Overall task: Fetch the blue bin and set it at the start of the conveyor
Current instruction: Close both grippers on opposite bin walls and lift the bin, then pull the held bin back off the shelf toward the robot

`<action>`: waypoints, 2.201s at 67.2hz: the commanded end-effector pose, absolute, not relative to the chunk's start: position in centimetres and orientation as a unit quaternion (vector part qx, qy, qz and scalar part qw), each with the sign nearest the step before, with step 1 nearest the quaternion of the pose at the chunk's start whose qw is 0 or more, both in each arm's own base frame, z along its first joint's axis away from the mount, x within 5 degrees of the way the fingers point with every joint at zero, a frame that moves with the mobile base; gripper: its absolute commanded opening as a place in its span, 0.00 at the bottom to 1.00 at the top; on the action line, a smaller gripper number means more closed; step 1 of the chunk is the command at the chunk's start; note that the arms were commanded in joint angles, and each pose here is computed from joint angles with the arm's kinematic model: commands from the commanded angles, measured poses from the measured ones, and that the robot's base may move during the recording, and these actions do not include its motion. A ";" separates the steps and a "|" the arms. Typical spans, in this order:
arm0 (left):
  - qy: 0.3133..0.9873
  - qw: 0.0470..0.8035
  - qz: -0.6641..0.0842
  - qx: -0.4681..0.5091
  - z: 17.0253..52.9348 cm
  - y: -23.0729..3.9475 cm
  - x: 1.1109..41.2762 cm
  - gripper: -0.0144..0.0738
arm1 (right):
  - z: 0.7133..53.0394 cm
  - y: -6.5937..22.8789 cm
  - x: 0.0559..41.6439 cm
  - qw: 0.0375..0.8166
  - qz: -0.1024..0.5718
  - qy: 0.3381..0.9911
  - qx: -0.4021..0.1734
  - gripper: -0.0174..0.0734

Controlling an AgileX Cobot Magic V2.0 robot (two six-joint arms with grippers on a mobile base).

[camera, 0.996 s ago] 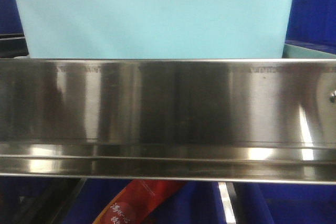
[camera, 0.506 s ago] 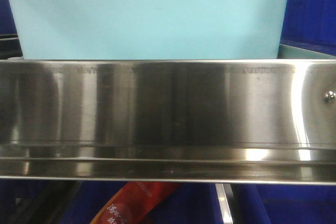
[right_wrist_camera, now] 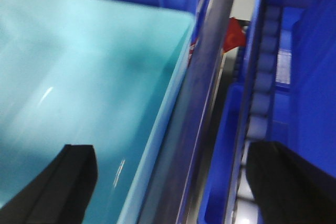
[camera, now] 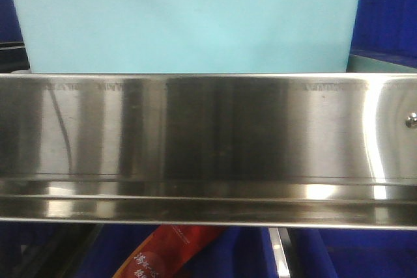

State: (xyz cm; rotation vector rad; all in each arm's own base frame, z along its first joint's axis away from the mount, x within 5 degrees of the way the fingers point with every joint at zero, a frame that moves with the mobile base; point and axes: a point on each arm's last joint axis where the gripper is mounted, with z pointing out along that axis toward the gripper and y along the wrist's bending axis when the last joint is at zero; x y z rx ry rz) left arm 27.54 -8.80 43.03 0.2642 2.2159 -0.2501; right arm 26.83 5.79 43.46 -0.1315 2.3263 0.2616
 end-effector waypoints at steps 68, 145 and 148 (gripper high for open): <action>0.970 0.221 -0.028 0.098 31.5 -9.8 38.3 0.27 | 32.8 9.8 38.1 0.227 0.090 0.969 -0.045 0.15; 0.926 0.355 -0.109 0.072 43.0 -8.7 30.2 0.04 | 44.5 7.9 29.9 0.390 0.122 0.912 -0.049 0.03; 0.926 0.355 -0.109 0.072 43.0 -8.7 30.2 0.04 | 44.5 7.9 29.9 0.390 0.122 0.912 -0.049 0.03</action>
